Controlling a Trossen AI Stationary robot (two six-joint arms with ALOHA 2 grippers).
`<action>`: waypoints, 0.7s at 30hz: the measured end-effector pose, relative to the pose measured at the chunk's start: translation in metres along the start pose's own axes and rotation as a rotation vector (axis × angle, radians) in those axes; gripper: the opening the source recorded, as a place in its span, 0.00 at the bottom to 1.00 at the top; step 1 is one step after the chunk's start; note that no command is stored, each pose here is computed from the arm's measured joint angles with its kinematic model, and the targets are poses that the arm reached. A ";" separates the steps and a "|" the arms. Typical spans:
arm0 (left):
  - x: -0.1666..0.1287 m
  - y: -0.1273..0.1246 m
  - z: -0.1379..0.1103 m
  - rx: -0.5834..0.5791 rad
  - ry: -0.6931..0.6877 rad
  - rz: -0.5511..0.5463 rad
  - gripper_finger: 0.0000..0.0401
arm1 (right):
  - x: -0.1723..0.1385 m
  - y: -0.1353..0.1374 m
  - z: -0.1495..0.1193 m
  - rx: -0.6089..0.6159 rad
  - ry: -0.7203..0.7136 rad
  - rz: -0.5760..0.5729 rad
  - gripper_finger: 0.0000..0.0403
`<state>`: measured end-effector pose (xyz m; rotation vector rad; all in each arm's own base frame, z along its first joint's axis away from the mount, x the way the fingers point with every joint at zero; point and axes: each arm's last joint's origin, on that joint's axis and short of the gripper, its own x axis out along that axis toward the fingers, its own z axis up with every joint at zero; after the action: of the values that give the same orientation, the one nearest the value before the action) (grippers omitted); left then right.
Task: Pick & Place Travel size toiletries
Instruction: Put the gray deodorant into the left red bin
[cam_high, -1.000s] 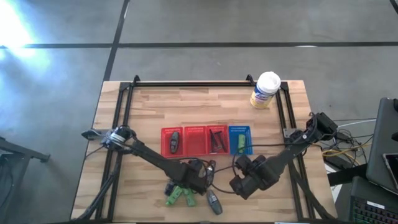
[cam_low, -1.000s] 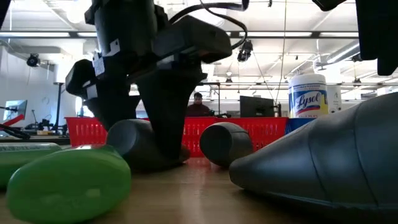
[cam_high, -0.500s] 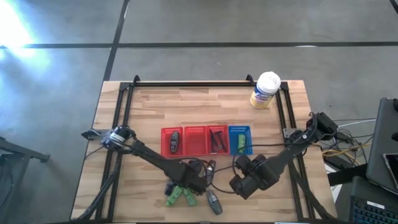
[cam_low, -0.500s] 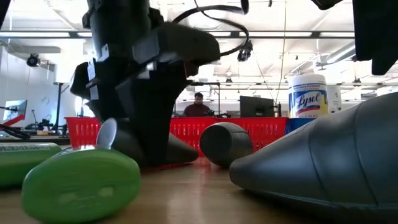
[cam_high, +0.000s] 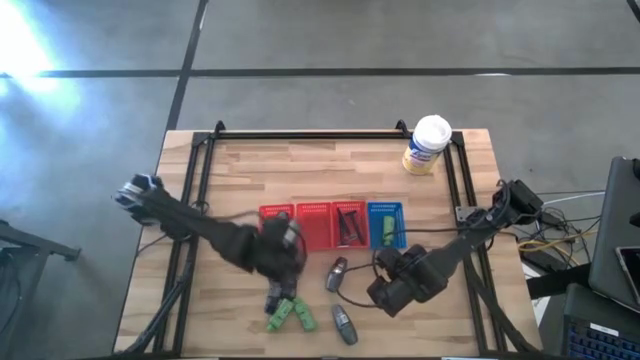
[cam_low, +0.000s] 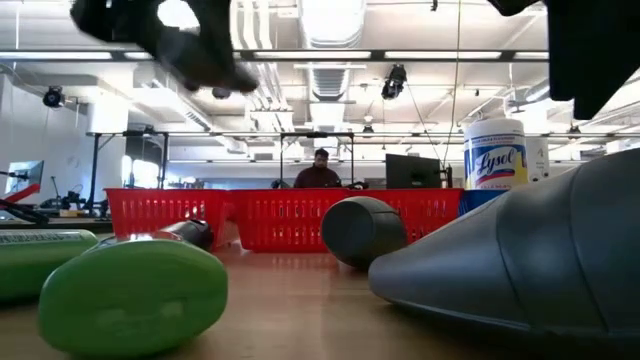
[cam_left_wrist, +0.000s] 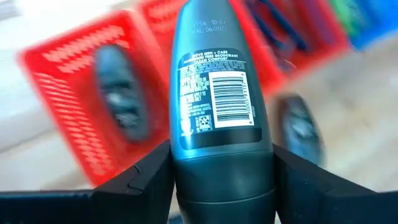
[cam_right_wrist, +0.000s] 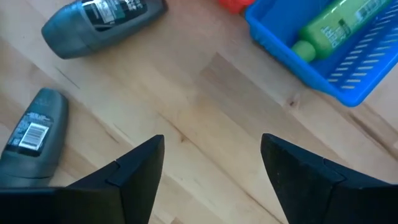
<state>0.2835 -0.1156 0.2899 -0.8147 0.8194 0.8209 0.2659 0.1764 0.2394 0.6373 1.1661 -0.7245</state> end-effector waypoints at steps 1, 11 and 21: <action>0.004 0.009 0.004 -0.027 -0.007 0.014 0.54 | 0.000 0.000 0.002 -0.002 0.000 -0.001 0.65; 0.066 0.063 0.009 -0.200 0.043 0.088 0.54 | -0.002 -0.003 0.012 -0.015 -0.012 0.002 0.69; 0.069 0.066 0.009 -0.205 0.012 0.105 0.77 | -0.002 -0.004 0.013 -0.008 -0.020 0.003 0.75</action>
<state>0.2595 -0.0591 0.2155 -0.9642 0.8021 1.0056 0.2703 0.1643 0.2451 0.6235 1.1484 -0.7213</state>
